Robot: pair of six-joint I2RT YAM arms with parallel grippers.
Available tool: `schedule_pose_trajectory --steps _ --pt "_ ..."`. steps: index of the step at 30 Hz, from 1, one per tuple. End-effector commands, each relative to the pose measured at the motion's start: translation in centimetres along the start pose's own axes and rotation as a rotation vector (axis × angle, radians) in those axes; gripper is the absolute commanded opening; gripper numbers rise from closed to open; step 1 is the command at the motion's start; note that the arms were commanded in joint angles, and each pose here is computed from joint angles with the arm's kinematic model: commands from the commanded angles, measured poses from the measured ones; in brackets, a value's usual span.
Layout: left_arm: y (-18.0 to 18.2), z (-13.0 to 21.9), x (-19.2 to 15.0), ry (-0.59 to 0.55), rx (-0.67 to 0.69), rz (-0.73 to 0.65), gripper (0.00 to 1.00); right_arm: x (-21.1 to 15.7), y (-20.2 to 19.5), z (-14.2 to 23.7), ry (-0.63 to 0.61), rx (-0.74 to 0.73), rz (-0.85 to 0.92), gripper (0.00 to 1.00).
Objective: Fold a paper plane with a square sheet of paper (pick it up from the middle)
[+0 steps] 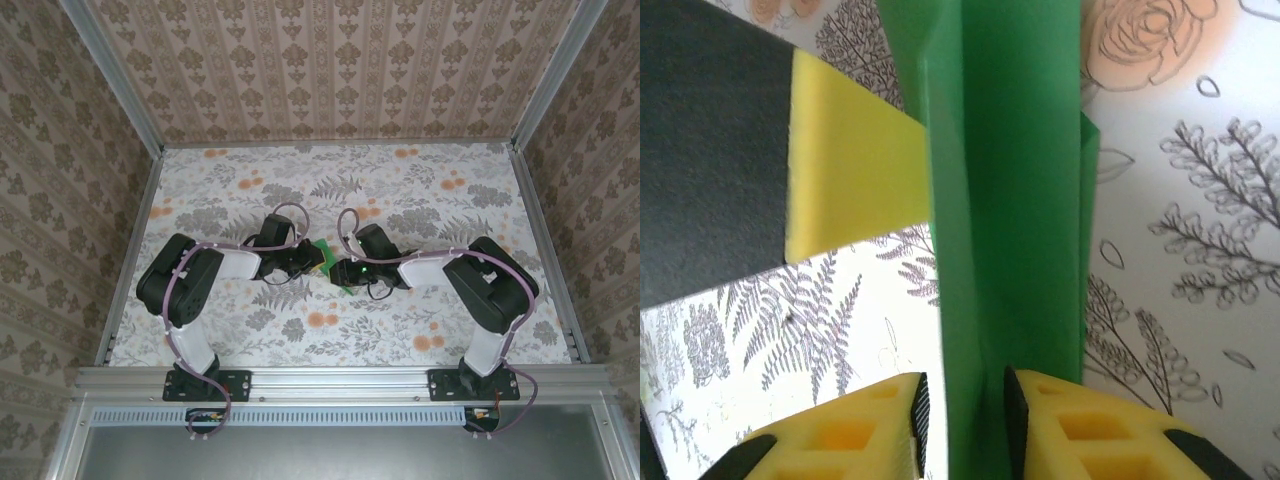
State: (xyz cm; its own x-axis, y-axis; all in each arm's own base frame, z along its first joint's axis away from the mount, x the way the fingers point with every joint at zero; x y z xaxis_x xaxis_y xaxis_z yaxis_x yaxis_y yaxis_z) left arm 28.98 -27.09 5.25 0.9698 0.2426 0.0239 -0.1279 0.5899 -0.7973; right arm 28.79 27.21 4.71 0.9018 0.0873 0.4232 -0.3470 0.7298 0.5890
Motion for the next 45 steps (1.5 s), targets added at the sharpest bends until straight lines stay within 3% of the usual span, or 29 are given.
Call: schedule_pose_trajectory --steps 1,16,31,45 --pt "1.0 -0.1 -0.4 0.007 0.028 -0.008 0.11 -0.3 0.1 1.0 0.036 -0.009 -0.039 0.31" --pt "1.2 0.1 -0.7 0.007 0.028 -0.006 0.1 0.6 0.7 1.9 0.004 -0.013 -0.029 0.34" --pt "1.2 0.1 -0.7 0.009 0.029 -0.005 0.1 2.1 0.6 2.5 -0.033 -0.081 0.036 0.5" --pt "1.2 0.1 -0.7 0.008 0.027 -0.005 0.1 1.2 1.7 1.7 0.018 -0.048 0.071 0.29"
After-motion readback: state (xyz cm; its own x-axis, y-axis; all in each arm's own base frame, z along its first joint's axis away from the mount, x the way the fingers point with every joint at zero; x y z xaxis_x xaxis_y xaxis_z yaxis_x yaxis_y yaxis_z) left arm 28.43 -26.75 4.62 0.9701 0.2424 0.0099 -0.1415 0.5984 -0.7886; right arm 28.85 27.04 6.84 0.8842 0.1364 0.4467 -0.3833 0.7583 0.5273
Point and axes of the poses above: each hand's point on the last joint's axis, 136 mm out from that joint toward the fingers, its own z axis back along the fingers, its own y axis along the line the jaws close on, x = y × z, the point moved 3 cm from there along z, back along the fingers, and after that the axes turned 3 degrees about z, right-handed, at the moved point
